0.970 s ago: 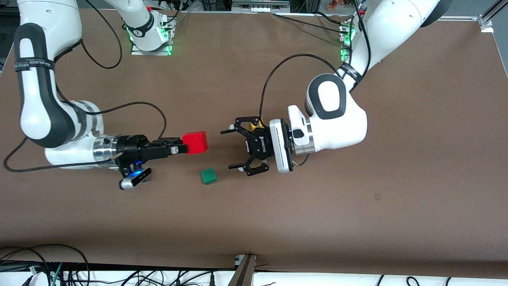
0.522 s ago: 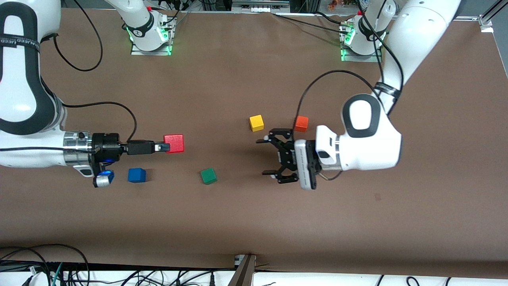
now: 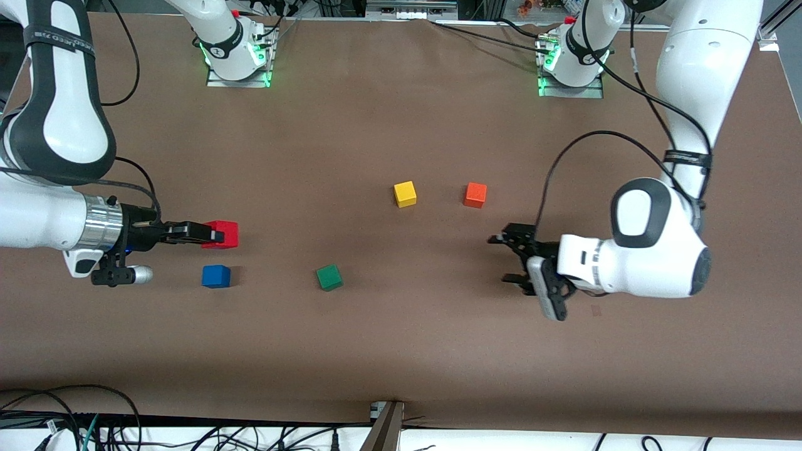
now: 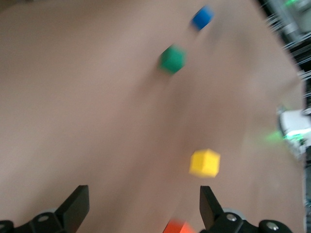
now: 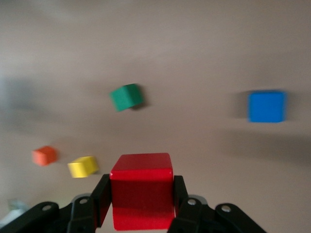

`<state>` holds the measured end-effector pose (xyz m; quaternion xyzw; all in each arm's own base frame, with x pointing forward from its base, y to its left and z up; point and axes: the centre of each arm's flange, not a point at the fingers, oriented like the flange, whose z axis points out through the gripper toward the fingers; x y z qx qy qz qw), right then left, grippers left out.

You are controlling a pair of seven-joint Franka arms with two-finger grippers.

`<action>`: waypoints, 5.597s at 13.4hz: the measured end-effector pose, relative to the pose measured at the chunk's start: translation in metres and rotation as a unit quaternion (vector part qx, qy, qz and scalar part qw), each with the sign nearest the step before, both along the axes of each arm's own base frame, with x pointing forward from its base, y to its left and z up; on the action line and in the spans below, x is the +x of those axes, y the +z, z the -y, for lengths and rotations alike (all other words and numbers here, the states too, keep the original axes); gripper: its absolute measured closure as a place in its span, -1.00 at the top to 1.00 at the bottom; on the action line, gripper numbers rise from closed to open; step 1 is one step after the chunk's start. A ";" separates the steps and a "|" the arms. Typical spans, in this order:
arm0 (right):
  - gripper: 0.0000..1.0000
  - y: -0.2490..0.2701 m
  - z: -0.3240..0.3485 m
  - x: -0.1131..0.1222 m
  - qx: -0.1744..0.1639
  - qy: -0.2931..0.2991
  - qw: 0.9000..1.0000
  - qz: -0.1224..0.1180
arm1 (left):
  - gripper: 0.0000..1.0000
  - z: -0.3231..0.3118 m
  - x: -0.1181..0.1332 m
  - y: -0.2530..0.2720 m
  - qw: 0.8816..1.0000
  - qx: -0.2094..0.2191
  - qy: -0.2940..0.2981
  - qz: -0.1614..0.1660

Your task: Pass red block to right arm, stack on blue

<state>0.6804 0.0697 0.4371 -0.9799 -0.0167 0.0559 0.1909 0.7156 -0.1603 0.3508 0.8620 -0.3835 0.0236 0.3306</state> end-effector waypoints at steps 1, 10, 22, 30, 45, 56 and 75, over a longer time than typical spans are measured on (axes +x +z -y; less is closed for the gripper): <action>0.11 -0.001 0.005 0.002 -0.026 0.014 0.999 0.012 | 1.00 -0.029 0.001 0.003 0.999 0.038 0.019 -0.012; 0.11 -0.064 0.026 0.011 -0.139 0.056 0.985 0.086 | 1.00 -0.177 -0.019 0.118 0.937 0.320 0.133 0.029; 0.11 -0.143 0.025 0.019 -0.164 0.002 0.985 0.059 | 1.00 -0.190 -0.105 0.235 0.865 0.349 0.355 -0.062; 0.11 -0.154 0.028 0.018 -0.188 0.000 0.981 0.052 | 1.00 -0.180 -0.121 0.223 0.864 0.346 0.356 -0.087; 0.11 -0.172 0.018 0.014 -0.189 -0.025 0.979 0.075 | 1.00 -0.181 -0.118 0.219 0.864 0.345 0.356 -0.086; 0.11 -0.172 0.018 0.013 -0.189 -0.026 0.979 0.077 | 1.00 -0.179 -0.118 0.220 0.865 0.345 0.356 -0.085; 0.41 -0.173 0.019 0.011 -0.191 -0.014 0.979 0.067 | 1.00 -0.179 -0.118 0.220 0.865 0.345 0.355 -0.085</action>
